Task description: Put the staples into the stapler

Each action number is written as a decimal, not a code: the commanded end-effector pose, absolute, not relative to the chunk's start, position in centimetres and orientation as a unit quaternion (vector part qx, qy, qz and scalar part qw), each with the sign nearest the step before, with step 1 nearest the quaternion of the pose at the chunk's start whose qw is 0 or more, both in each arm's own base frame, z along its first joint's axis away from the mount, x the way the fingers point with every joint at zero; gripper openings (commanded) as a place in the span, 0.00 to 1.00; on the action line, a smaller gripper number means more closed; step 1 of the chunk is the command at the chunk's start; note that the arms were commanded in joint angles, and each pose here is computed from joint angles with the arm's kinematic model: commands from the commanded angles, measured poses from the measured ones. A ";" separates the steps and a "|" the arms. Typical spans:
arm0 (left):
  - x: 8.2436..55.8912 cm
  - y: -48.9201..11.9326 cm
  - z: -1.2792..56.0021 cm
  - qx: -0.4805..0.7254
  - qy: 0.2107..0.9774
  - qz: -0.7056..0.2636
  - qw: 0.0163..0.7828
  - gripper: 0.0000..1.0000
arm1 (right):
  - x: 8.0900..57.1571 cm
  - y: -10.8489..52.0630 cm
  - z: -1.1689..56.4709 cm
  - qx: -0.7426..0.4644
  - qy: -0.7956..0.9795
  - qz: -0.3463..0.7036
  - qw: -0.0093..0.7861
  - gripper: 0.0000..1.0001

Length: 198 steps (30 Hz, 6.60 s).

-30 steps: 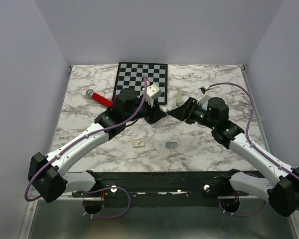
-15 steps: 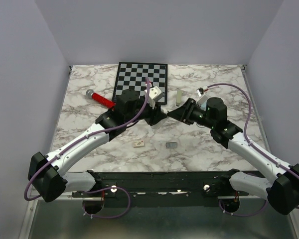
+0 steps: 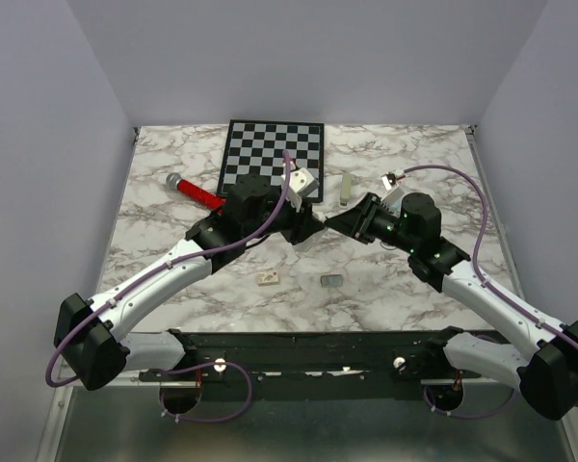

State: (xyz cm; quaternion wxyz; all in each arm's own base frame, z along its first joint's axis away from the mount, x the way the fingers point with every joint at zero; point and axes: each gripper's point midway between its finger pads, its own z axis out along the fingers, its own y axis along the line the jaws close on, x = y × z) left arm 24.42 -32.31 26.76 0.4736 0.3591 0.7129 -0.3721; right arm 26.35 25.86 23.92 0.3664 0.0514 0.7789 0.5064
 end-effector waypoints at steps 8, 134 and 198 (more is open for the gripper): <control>22.1 -33.7 30.8 0.385 0.651 -0.409 0.510 0.00 | 27.5 25.4 22.3 0.071 0.790 0.480 0.374 0.17; 23.2 -23.6 39.3 0.335 0.518 -0.472 0.630 0.00 | 20.2 26.3 31.6 -0.520 0.563 0.444 0.464 0.01; 19.4 -28.9 27.5 0.625 0.580 -0.323 0.411 0.66 | 19.2 27.1 28.4 -0.501 0.512 0.452 0.532 0.01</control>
